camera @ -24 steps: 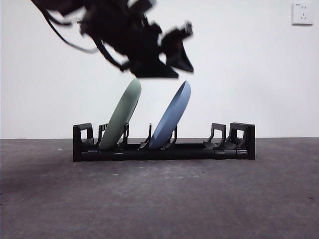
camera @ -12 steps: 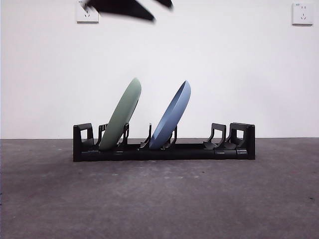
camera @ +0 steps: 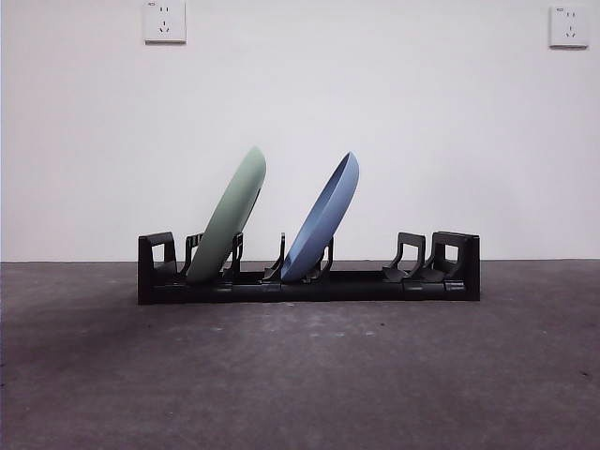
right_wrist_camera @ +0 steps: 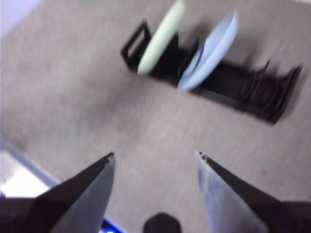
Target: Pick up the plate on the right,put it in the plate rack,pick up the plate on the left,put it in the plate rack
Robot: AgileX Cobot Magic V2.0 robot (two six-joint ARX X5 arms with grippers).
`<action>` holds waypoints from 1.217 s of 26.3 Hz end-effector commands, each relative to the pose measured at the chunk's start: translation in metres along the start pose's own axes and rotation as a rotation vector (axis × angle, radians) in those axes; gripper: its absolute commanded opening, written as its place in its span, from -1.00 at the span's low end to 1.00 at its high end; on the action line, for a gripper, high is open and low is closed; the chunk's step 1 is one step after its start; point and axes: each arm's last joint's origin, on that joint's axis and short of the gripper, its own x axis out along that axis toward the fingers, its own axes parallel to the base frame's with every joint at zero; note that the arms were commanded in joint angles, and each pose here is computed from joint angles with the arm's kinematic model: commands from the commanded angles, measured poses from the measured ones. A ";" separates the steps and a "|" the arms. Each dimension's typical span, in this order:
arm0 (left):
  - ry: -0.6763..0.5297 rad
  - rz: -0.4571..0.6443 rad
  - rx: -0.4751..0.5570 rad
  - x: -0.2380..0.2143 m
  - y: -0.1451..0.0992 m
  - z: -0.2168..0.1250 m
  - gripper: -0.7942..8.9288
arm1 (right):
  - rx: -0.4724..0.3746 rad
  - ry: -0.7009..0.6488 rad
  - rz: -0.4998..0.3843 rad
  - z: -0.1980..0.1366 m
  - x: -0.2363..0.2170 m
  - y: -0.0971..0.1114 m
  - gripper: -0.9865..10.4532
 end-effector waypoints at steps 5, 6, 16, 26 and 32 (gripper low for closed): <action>-0.029 0.002 0.011 -0.036 -0.006 -0.011 -0.38 | 0.003 0.172 0.008 -0.029 0.036 -0.007 -0.33; -0.018 0.003 0.009 -0.036 -0.006 -0.012 -0.38 | 0.004 0.169 0.008 -0.030 0.035 -0.007 -0.34; 0.035 0.008 0.000 -0.018 -0.003 -0.009 -0.88 | -0.014 0.132 0.011 -0.037 0.019 -0.004 -0.85; 0.041 0.007 0.006 -0.016 -0.002 -0.009 -0.85 | -0.025 0.114 0.008 -0.035 0.020 -0.004 -0.82; 0.058 0.008 0.002 -0.011 -0.001 -0.009 -0.85 | -0.029 0.094 0.008 -0.033 0.020 -0.004 -0.82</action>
